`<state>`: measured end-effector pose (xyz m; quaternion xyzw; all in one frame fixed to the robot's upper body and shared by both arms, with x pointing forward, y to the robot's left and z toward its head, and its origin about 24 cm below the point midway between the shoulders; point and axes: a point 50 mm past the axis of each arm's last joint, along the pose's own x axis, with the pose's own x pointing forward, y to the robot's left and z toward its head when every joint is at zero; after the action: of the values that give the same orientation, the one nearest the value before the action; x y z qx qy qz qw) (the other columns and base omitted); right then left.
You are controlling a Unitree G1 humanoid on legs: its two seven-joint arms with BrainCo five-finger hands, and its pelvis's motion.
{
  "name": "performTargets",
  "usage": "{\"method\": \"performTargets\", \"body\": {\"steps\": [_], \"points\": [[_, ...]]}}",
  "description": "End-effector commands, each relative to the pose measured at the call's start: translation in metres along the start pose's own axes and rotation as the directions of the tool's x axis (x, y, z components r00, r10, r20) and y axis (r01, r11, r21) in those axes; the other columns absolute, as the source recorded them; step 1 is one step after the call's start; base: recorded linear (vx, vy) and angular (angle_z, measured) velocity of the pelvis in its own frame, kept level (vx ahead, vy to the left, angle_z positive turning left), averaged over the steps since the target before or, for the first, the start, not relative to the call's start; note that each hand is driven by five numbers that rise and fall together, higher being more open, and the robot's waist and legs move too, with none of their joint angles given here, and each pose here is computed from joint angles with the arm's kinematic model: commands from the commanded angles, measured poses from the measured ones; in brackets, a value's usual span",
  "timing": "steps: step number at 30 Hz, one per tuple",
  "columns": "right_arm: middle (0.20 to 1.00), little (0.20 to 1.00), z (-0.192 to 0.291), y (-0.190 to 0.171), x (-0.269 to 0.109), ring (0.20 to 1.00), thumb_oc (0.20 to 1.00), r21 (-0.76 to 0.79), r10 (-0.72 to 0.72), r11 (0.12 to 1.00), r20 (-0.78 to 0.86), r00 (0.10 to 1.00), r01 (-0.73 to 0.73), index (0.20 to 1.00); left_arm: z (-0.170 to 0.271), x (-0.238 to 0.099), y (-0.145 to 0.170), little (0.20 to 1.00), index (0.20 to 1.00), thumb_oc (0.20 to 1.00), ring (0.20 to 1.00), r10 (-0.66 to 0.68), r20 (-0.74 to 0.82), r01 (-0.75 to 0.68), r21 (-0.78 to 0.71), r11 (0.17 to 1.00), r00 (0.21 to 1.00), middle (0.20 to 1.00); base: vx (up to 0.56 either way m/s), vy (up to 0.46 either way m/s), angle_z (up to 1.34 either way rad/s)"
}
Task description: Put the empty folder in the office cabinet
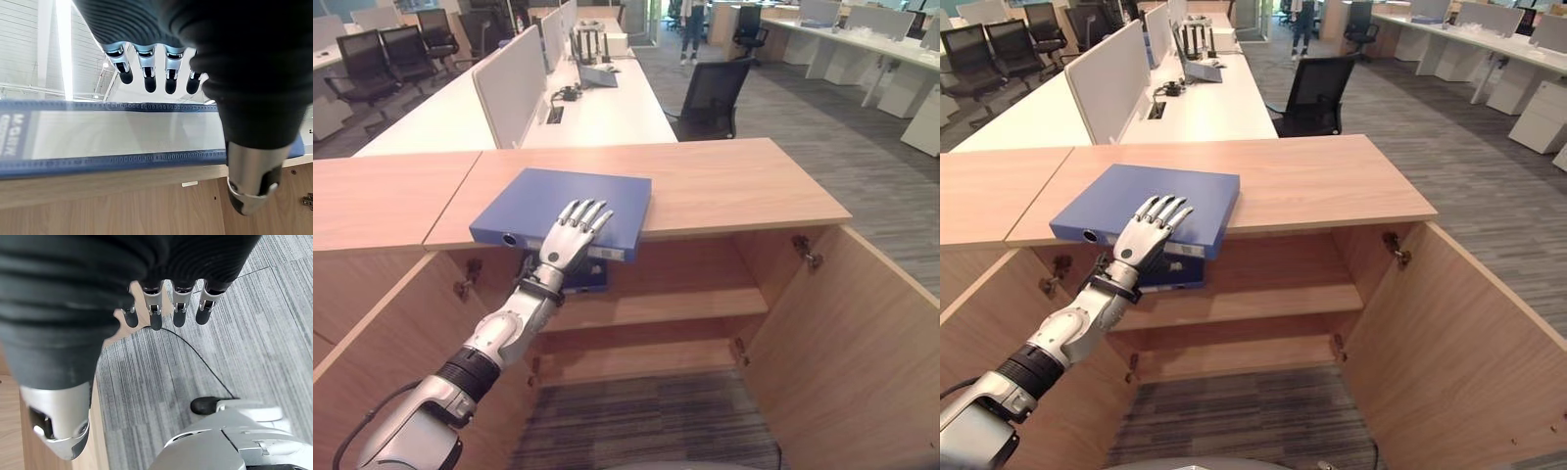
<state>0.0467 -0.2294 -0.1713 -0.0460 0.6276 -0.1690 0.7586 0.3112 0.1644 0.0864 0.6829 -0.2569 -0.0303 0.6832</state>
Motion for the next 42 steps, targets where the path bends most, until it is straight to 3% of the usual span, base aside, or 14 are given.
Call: {"method": "performTargets", "body": {"steps": [1,12,23,25,26,32,33,34,35,42], "points": [[1.0,1.0,0.015,-0.004,0.001,1.0,1.0,-0.063,-0.02,0.998,0.028,0.999,0.022,1.0,-0.022,0.045,0.038,1.0,1.0,1.0,1.0,0.142,-0.045,-0.138,0.083,0.987,0.989,1.0,0.0,0.0,0.0],[1.0,1.0,0.017,-0.006,0.002,1.0,1.0,-0.08,-0.018,0.997,0.036,0.999,0.021,1.0,-0.033,0.069,0.058,1.0,1.0,1.0,1.0,0.195,-0.063,-0.182,0.166,0.969,0.979,1.0,0.0,0.0,0.0],[1.0,1.0,0.015,-0.007,0.002,1.0,1.0,-0.076,-0.023,0.997,0.026,0.999,0.025,1.0,-0.037,0.064,0.04,1.0,1.0,1.0,1.0,0.095,-0.089,-0.077,0.188,0.979,0.991,1.0,0.0,0.0,0.0],[1.0,1.0,0.015,-0.007,0.002,1.0,1.0,-0.076,-0.023,0.997,0.029,0.999,0.025,1.0,-0.041,0.06,0.03,0.435,0.435,0.435,0.435,0.042,-0.117,-0.018,0.202,0.979,0.992,0.435,0.0,0.0,0.0],[1.0,1.0,0.015,-0.007,0.002,1.0,1.0,-0.075,-0.023,0.997,0.03,0.999,0.026,1.0,-0.042,0.06,0.027,0.2,0.2,0.2,0.2,0.03,-0.125,-0.003,0.207,0.978,0.992,0.2,0.0,0.0,0.0],[1.0,1.0,0.013,-0.008,0.002,1.0,1.0,-0.081,-0.025,0.996,0.025,0.999,0.027,1.0,-0.044,0.057,0.018,0.2,0.2,0.2,0.2,-0.007,-0.153,0.036,0.186,0.982,0.988,0.2,0.01,0.002,-0.04],[1.0,1.0,0.009,-0.01,0.002,1.0,1.0,-0.082,-0.029,0.996,0.01,1.0,0.03,1.0,-0.041,0.056,0.014,0.357,0.357,0.357,0.357,-0.032,-0.138,0.057,0.185,0.981,0.99,0.357,0.03,0.006,-0.16],[1.0,1.0,0.008,-0.011,0.002,1.0,1.0,-0.083,-0.03,0.996,0.007,1.0,0.031,1.0,-0.041,0.056,0.014,0.42,0.42,0.42,0.42,-0.037,-0.137,0.062,0.188,0.98,0.99,0.42,0.03,0.006,-0.09],[1.0,1.0,0.007,-0.011,0.002,1.0,1.0,-0.086,-0.03,0.996,0.005,1.0,0.03,1.0,-0.042,0.056,0.012,0.209,0.209,0.209,0.209,-0.047,-0.143,0.076,0.199,0.977,0.989,0.209,0.02,0.004,-0.07],[1.0,1.0,0.009,-0.011,0.002,1.0,1.0,-0.081,-0.03,0.996,0.01,1.0,0.03,1.0,-0.047,0.05,-0.009,0.2,0.2,0.2,0.2,-0.141,-0.215,0.186,0.205,0.961,0.966,0.2,0.01,0.004,-0.05]]}}
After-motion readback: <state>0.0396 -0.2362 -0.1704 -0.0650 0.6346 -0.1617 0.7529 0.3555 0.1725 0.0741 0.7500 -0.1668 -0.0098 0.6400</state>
